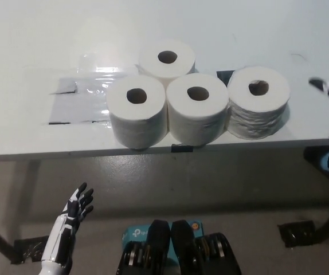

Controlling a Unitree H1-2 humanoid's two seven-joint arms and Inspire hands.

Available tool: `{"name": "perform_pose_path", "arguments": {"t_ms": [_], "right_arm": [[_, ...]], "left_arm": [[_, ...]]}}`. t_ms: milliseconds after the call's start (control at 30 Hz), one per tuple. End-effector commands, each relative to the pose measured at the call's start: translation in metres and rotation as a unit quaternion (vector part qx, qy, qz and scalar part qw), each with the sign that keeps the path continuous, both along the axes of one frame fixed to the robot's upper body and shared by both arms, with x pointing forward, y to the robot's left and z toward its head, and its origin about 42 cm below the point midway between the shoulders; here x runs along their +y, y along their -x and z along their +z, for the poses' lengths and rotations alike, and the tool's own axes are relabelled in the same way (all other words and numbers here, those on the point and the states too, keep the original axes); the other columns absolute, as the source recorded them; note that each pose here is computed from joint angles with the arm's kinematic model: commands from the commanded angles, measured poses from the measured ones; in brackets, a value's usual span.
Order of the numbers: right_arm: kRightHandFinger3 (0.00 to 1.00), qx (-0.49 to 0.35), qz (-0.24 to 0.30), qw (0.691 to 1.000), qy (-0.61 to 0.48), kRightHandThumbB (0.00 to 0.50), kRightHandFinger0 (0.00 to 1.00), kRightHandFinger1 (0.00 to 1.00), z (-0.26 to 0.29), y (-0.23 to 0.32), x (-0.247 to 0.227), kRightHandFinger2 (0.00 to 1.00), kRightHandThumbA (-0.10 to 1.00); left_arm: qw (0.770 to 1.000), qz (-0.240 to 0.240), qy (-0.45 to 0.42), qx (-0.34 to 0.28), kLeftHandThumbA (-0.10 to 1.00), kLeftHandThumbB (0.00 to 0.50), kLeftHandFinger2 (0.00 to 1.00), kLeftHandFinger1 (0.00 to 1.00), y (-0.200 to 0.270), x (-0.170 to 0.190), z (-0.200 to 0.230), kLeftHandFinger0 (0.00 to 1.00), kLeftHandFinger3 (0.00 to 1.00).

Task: A few rolls of toilet paper are kept infront of the robot and the robot uses its right hand to lift one of the rolls and and places it on top of the other rolls to stack it.

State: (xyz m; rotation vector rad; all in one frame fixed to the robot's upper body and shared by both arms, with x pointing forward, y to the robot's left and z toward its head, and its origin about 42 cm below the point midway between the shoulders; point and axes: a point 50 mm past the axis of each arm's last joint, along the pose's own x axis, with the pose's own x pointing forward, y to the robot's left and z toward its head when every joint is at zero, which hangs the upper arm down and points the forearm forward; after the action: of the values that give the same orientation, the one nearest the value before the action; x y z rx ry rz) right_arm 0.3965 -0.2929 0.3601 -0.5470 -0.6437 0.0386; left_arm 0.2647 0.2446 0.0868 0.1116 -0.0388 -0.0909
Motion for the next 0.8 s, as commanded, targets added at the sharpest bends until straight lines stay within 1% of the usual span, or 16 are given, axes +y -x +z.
{"name": "perform_pose_path", "arguments": {"t_ms": [0,33,100,167,200,233,267,367,433,500,567,600,667,700,733,767], "right_arm": [[1.00,0.234,0.018,0.962,0.138,0.285,1.00,1.00,0.096,-0.093,-0.008,1.00,0.99],[1.00,0.249,0.018,0.956,0.156,0.266,1.00,1.00,0.101,-0.104,-0.006,1.00,0.98],[1.00,0.282,0.015,0.942,0.184,0.253,1.00,1.00,0.106,-0.123,-0.003,1.00,0.95],[1.00,0.306,0.019,0.930,0.202,0.242,1.00,1.00,0.109,-0.137,0.000,1.00,0.95],[1.00,0.316,0.026,0.927,0.199,0.232,1.00,1.00,0.110,-0.142,0.002,1.00,0.93],[1.00,0.329,0.033,0.919,0.213,0.256,1.00,1.00,0.111,-0.150,0.005,1.00,0.94],[1.00,0.340,0.027,0.914,0.221,0.275,1.00,1.00,0.112,-0.154,0.008,1.00,0.94],[1.00,0.355,0.022,0.904,0.237,0.276,1.00,1.00,0.114,-0.164,0.017,1.00,0.94],[1.00,0.364,0.016,0.899,0.243,0.309,1.00,1.00,0.114,-0.170,0.021,1.00,0.93],[1.00,0.379,0.019,0.894,0.240,0.311,1.00,1.00,0.114,-0.175,0.025,1.00,0.92],[1.00,0.391,0.017,0.884,0.255,0.339,1.00,1.00,0.116,-0.179,0.031,1.00,0.93],[1.00,0.394,0.018,0.881,0.262,0.337,1.00,1.00,0.116,-0.180,0.034,1.00,0.92],[1.00,0.399,0.019,0.873,0.279,0.350,1.00,1.00,0.118,-0.181,0.038,1.00,0.92],[1.00,0.403,0.021,0.869,0.285,0.328,1.00,1.00,0.119,-0.181,0.041,1.00,0.87],[1.00,0.405,0.021,0.867,0.290,0.326,1.00,1.00,0.119,-0.182,0.042,1.00,0.87],[1.00,0.404,0.019,0.866,0.294,0.312,1.00,1.00,0.119,-0.183,0.043,1.00,0.82]], "left_arm": [[1.000,0.002,-0.005,-0.028,1.00,0.077,1.00,1.00,0.002,0.006,0.006,1.00,1.00],[1.000,0.003,-0.003,-0.028,1.00,0.081,1.00,1.00,0.003,0.006,0.005,1.00,1.00],[1.000,0.005,-0.003,-0.026,1.00,0.090,1.00,1.00,0.003,0.007,0.005,1.00,1.00],[1.000,0.004,-0.001,-0.028,1.00,0.092,1.00,1.00,0.003,0.006,0.005,1.00,1.00],[1.000,0.004,0.000,-0.028,1.00,0.092,1.00,1.00,0.003,0.006,0.004,1.00,1.00],[1.000,0.002,0.001,-0.028,1.00,0.098,1.00,1.00,0.004,0.006,0.004,1.00,1.00],[1.000,0.002,-0.001,-0.028,1.00,0.098,1.00,1.00,0.004,0.006,0.004,1.00,1.00],[1.000,0.001,-0.002,-0.028,1.00,0.094,1.00,1.00,0.004,0.006,0.004,1.00,1.00],[1.000,0.001,0.000,-0.028,1.00,0.096,1.00,1.00,0.005,0.007,0.003,1.00,1.00],[1.000,0.001,-0.001,-0.028,1.00,0.096,1.00,1.00,0.005,0.007,0.002,1.00,1.00],[0.999,-0.001,-0.004,-0.031,1.00,0.083,1.00,1.00,0.005,0.007,0.002,1.00,1.00],[1.000,-0.002,-0.005,-0.031,1.00,0.083,1.00,1.00,0.006,0.007,0.003,1.00,1.00],[1.000,0.000,-0.005,-0.031,1.00,0.082,1.00,1.00,0.006,0.007,0.004,1.00,1.00],[1.000,0.000,-0.005,-0.031,1.00,0.083,1.00,1.00,0.005,0.007,0.004,1.00,1.00],[1.000,-0.001,-0.006,-0.031,1.00,0.083,1.00,1.00,0.005,0.007,0.004,1.00,1.00],[0.999,-0.001,-0.005,-0.032,1.00,0.084,1.00,1.00,0.005,0.006,0.004,1.00,1.00]]}}
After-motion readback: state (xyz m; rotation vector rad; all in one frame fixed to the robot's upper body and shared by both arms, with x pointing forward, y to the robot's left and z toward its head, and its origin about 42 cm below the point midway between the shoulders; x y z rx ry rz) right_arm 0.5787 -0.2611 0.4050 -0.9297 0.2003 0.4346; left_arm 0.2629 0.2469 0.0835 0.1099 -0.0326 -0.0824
